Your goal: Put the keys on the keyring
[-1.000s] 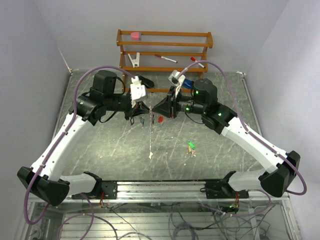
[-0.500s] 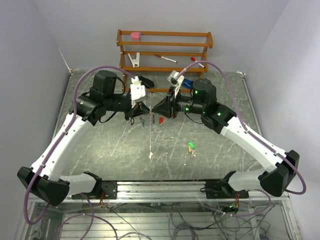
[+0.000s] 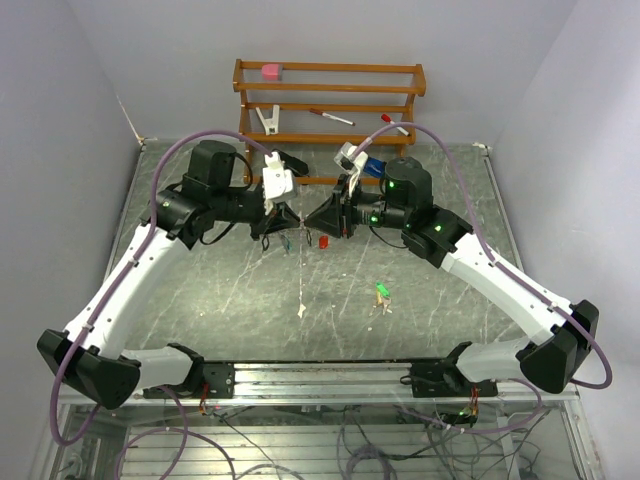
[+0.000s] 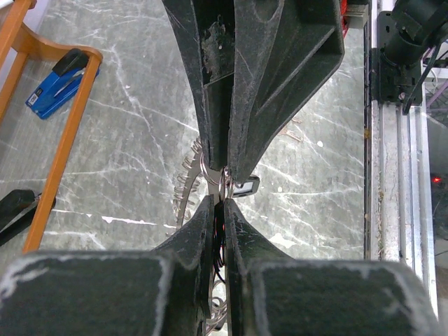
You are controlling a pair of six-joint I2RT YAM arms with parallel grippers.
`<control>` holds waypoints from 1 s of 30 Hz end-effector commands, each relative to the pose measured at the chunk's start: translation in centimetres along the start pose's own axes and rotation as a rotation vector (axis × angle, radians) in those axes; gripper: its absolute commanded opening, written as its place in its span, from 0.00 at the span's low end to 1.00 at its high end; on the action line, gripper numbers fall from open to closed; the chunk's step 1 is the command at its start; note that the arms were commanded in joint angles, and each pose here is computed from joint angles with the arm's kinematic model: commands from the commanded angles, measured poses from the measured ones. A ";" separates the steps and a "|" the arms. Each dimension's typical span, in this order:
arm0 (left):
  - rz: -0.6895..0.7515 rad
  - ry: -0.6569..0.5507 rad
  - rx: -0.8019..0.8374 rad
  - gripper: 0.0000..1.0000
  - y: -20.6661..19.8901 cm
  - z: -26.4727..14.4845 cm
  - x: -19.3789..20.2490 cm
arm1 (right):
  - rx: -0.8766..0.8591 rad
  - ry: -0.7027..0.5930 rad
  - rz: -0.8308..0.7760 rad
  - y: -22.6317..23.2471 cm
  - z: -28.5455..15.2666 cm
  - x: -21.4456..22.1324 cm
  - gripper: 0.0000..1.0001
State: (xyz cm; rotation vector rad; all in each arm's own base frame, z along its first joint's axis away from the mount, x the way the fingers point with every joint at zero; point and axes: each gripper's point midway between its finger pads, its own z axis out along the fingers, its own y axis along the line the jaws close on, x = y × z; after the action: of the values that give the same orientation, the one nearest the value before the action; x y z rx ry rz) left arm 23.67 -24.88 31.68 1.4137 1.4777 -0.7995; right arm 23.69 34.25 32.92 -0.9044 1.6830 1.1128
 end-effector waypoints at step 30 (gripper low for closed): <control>0.012 0.004 -0.133 0.07 3.8 0.4 -1.5 | 0.125 0.096 -0.013 -1.8 0.9 1.4 0.00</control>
State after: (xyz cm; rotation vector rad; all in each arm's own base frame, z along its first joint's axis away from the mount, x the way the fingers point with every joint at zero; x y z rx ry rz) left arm 25.32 -25.05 30.17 1.3851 1.5845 -0.7839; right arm 25.54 34.35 31.11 -0.8956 1.7576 0.9624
